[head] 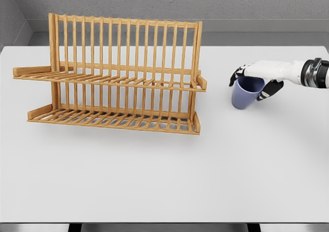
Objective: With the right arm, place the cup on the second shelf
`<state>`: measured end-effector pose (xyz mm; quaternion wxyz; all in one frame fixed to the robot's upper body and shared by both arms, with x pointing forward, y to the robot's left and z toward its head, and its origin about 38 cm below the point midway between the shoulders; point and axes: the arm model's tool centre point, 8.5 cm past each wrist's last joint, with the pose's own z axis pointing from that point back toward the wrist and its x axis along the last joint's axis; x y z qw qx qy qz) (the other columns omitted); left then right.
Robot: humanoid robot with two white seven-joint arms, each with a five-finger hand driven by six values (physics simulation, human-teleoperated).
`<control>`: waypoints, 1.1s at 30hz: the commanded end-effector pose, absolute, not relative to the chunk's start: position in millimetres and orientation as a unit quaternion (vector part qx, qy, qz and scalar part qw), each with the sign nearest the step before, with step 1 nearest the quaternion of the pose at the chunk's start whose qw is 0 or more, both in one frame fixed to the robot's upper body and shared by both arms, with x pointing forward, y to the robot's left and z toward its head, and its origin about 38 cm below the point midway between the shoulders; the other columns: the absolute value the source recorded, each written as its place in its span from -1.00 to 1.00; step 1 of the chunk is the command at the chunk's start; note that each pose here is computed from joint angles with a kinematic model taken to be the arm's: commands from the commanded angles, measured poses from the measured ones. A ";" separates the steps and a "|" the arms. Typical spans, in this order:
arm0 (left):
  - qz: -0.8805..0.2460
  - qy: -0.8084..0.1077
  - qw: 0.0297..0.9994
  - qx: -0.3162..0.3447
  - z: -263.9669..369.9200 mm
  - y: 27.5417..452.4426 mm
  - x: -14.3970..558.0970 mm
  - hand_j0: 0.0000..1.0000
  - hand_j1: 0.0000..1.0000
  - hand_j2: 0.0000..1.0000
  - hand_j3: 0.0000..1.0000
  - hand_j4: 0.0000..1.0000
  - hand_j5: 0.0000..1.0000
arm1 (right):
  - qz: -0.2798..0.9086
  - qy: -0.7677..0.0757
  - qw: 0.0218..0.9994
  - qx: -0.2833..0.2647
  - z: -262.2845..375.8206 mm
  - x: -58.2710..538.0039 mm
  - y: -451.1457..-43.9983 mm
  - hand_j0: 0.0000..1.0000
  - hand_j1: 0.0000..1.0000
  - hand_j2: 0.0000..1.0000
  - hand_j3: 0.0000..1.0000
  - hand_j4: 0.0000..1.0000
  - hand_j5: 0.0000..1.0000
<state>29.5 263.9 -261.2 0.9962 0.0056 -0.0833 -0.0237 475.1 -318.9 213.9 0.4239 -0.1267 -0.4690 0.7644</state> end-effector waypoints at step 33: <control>-0.023 -0.083 0.996 0.005 -261.2 263.9 29.5 1.00 1.00 1.00 1.00 1.00 1.00 | 0.743 -0.526 0.362 -0.201 310.8 469.9 -329.6 0.25 0.25 0.25 0.25 0.25 0.25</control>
